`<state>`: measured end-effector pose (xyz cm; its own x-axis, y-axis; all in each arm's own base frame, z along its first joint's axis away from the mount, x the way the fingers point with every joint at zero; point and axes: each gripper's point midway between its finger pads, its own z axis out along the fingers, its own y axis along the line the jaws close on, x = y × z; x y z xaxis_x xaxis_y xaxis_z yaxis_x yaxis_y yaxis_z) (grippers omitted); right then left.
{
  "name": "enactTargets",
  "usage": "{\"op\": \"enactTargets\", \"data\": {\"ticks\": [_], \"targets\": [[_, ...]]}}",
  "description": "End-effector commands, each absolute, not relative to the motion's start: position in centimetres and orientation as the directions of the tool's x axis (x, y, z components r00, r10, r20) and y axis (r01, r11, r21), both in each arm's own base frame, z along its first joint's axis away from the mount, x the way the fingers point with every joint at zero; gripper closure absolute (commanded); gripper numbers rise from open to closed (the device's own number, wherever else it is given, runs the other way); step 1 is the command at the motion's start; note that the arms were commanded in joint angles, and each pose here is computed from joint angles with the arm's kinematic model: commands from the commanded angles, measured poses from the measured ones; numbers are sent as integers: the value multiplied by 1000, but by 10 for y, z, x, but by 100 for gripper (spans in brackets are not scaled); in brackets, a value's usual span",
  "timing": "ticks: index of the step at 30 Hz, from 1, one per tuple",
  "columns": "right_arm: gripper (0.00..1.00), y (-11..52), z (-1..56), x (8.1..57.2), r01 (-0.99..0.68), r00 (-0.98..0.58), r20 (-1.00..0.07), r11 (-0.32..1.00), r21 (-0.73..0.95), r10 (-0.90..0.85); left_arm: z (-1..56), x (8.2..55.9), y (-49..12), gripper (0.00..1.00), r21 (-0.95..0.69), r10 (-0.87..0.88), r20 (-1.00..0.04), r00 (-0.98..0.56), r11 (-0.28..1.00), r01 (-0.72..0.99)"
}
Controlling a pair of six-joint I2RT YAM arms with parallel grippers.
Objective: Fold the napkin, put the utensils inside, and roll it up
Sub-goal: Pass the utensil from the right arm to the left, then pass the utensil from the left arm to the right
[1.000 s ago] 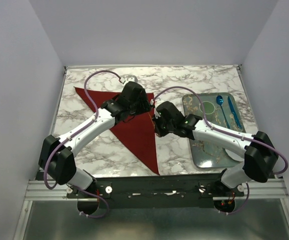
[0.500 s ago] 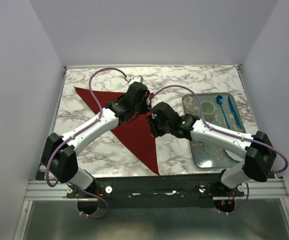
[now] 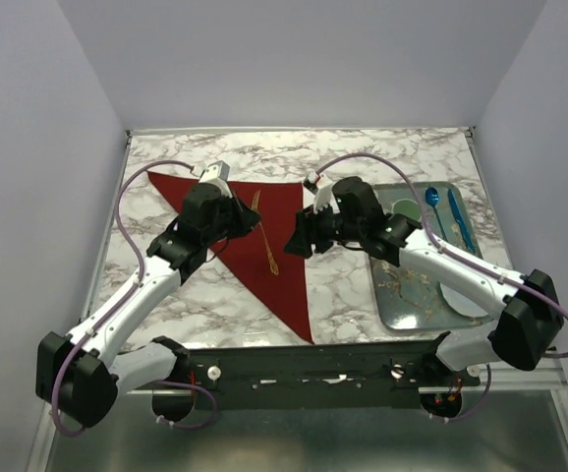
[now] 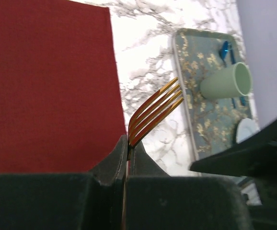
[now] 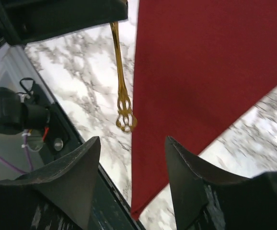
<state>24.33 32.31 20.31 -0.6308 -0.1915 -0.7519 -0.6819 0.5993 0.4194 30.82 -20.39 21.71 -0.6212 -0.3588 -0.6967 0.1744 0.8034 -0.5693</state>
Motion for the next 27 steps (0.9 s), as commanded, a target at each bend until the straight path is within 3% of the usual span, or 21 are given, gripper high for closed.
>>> {"op": "enactTargets", "data": {"ticks": [1, 8, 16, 27], "targets": [[39, 366, 225, 236, -742, -615, -770, 453, 494, -168, 242, 294, -214, 100, -704, -472, -640, -606, 676, 217], [44, 381, 215, 255, -734, -562, -803, 566, 376, -197, 240, 290, -197, 100, -728, -540, -605, -585, 672, 132], [58, 397, 206, 255, -761, -530, -811, 561, 325, -250, 229, 287, -191, 100, -756, -580, -549, -602, 652, 62], [57, 397, 200, 245, -778, -517, -810, 545, 311, -277, 233, 287, -164, 100, -809, -680, -480, -554, 588, -21]]}}
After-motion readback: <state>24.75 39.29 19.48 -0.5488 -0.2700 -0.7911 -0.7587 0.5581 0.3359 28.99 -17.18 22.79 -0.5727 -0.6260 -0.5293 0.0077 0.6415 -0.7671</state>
